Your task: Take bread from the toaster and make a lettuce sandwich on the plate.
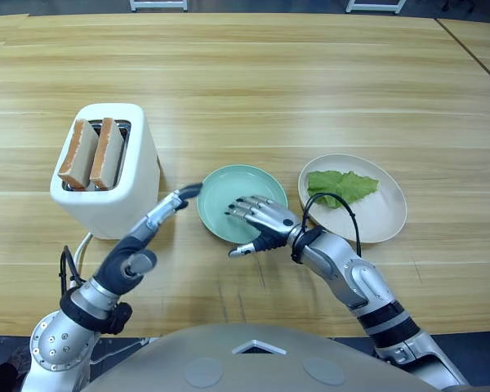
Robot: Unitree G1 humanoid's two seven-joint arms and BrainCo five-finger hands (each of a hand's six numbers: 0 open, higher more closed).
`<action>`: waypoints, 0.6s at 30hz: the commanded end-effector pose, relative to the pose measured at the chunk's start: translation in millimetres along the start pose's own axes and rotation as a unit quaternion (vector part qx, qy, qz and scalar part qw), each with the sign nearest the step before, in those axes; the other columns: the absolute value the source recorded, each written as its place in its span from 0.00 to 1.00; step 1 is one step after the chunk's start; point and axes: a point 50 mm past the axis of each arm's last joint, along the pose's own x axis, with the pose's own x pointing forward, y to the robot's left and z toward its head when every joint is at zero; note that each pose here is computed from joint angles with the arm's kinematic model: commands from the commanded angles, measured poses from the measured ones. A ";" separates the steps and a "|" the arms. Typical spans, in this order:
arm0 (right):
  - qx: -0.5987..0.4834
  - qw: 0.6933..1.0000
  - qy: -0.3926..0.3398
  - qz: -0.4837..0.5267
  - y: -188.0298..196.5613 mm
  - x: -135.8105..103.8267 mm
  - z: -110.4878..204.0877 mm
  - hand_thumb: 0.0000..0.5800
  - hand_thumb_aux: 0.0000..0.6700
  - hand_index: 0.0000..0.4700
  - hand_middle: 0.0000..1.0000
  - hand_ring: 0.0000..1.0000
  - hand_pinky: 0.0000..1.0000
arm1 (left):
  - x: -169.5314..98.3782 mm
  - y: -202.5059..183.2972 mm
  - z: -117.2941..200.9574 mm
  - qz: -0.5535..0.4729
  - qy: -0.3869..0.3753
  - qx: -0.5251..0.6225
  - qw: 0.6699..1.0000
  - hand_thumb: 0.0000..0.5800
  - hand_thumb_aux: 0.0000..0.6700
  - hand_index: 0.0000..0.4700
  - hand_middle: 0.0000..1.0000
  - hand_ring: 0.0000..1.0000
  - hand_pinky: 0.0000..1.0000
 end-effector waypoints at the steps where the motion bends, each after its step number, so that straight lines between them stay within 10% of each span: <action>1: 0.101 0.966 0.047 -0.235 -56.2 -23.7 -13.7 0.00 0.00 0.00 0.00 0.00 0.00 | 9.7 10.9 20.9 0.069 -0.043 0.072 0.994 0.00 0.00 0.00 0.00 0.00 0.00; 7: 0.366 0.883 0.105 -0.275 -46.6 -72.9 -34.6 0.00 0.00 0.00 0.00 0.00 0.00 | 14.4 35.7 41.5 0.183 -0.080 0.237 0.951 0.00 0.00 0.00 0.00 0.00 0.00; 13: 0.261 0.921 0.144 -0.251 -53.2 -93.7 -55.6 0.00 0.00 0.00 0.00 0.00 0.00 | 15.2 116.7 31.6 0.264 0.123 0.564 0.773 0.00 0.00 0.00 0.00 0.00 0.00; 18: 0.172 0.942 0.160 -0.239 -55.2 -95.0 -63.8 0.00 0.00 0.00 0.00 0.00 0.00 | 25.2 144.0 -2.6 0.214 0.258 0.626 0.704 0.00 0.00 0.00 0.00 0.00 0.00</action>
